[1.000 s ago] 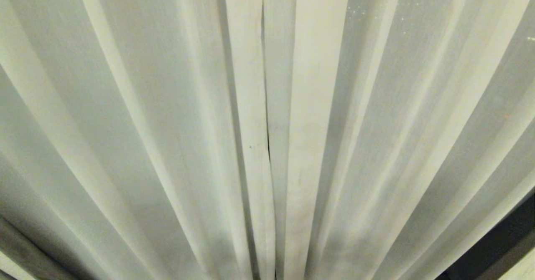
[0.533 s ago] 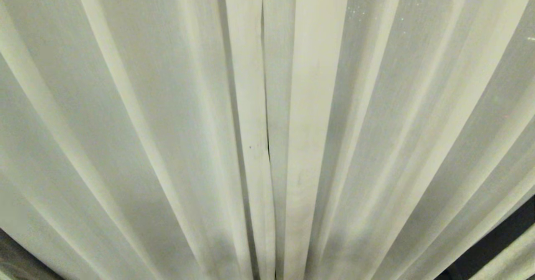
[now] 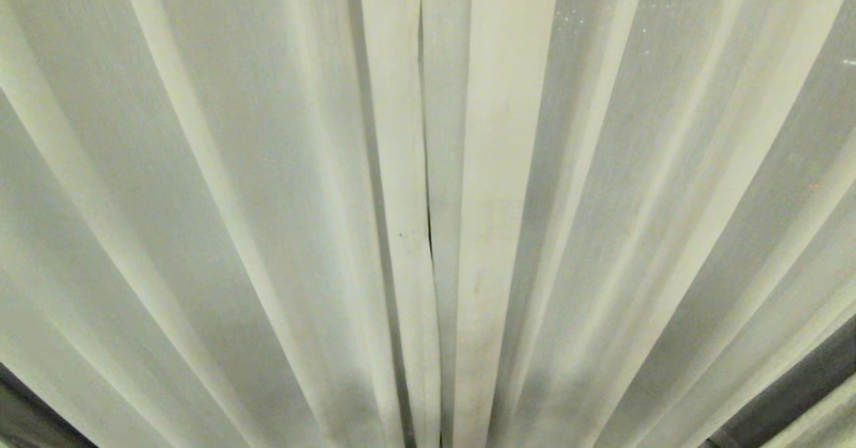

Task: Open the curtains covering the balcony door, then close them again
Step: Pull the outer curtains open on both sides

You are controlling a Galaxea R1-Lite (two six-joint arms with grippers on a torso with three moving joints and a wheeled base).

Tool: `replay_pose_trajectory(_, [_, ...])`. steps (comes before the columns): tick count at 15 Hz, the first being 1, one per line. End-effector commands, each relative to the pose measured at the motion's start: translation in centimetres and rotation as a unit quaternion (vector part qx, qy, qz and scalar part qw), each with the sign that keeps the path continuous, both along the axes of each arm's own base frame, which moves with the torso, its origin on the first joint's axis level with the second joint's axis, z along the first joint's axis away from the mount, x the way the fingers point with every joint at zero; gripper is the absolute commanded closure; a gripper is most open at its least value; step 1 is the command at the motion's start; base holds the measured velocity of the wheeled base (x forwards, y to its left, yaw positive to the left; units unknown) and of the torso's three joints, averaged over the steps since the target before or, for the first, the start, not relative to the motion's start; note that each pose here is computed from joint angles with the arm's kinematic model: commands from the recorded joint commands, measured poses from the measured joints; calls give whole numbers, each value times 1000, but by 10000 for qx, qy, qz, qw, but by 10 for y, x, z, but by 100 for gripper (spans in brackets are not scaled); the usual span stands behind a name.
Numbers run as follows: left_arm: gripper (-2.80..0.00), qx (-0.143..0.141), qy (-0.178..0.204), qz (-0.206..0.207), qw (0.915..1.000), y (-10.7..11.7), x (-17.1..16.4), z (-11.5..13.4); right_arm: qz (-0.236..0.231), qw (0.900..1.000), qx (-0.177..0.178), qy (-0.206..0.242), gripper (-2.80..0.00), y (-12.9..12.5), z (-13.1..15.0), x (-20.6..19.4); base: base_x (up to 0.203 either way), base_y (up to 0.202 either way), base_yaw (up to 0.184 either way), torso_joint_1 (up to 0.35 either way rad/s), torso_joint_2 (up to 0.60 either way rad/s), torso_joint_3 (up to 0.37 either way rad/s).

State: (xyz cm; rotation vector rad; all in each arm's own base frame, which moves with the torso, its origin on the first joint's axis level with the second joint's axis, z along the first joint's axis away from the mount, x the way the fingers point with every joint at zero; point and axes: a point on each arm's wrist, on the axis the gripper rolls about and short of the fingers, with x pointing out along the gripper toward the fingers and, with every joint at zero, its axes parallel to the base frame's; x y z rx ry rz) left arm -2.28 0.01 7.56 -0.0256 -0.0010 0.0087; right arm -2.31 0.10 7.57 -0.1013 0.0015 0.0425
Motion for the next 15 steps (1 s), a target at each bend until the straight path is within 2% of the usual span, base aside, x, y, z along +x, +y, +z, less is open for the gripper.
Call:
replay_pose_trajectory(1, [0, -2, -3, -5, 10000, 0, 0, 0, 3, 10000, -7, 5, 0, 0, 0, 0, 0, 0, 0, 0, 0, 0])
replay_pose_trajectory(15, [0, -2, -3, 2, 10000, 0, 0, 0, 3, 10000, -7, 7, 0, 0, 0, 0, 0, 0, 0, 0, 0, 0])
